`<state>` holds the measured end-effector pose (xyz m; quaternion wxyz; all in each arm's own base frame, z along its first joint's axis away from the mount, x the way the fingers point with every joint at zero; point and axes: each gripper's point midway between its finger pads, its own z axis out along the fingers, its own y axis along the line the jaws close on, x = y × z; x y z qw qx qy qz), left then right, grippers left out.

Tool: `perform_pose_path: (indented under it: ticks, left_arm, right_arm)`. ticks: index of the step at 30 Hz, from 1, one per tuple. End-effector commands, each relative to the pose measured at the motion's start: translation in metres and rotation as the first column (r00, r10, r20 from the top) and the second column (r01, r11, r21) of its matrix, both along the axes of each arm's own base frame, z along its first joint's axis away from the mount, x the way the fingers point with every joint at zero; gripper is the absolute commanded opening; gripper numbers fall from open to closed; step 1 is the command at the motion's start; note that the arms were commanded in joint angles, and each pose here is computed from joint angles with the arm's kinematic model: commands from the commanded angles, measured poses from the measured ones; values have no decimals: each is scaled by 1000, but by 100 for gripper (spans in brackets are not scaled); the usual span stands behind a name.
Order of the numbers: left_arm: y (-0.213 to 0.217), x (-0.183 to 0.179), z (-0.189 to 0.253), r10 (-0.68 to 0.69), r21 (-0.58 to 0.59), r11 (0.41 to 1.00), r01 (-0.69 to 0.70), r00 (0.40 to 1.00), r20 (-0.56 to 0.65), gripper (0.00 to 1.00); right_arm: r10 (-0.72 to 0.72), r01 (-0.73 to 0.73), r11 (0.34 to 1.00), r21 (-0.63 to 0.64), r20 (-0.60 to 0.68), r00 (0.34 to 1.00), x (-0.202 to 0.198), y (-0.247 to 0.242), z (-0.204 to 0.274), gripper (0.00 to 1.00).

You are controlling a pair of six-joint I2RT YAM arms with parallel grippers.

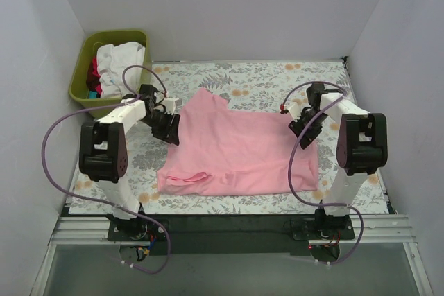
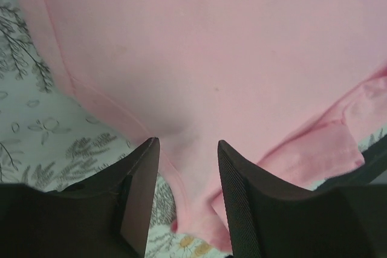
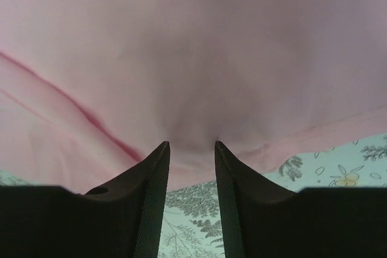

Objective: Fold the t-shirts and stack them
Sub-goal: Flatten the tshirt out

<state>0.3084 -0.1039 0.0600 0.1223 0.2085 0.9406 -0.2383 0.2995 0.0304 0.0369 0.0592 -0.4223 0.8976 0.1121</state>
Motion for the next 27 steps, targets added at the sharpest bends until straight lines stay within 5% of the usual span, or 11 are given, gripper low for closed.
perform_pose_path:
  ticks: [1, 10, 15, 19, 22, 27]
  left_arm:
    - [7, 36, -18, 94, 50, 994, -95, 995, 32, 42]
    - [21, 100, -65, 210, 155, 966, -206, 978, -8, 33]
    - [8, 147, -11, 198, 43, 979, -200, 978, 63, 41]
    - [-10, 129, 54, 108, -78, 992, -98, 985, 138, 62]
    - [-17, 94, 73, 41, -107, 994, -28, 992, 120, 69]
    - [-28, 45, 75, -53, -95, 993, 64, 992, 111, 71]
  right_arm:
    - [-67, 70, 996, -55, 67, 995, 37, -8, -12, 41]
    - [-139, 158, 981, -108, 165, 976, 127, -20, -29, 39]
    - [-133, 151, 988, -39, 295, 946, 178, -12, 24, 51]
    - [-87, 81, 996, 32, 309, 947, 146, -4, 75, 69]
    - [-32, 18, 999, 46, 322, 946, 113, -1, 98, 69]
    - [38, -45, 997, 59, 124, 992, 45, 2, 68, 63]
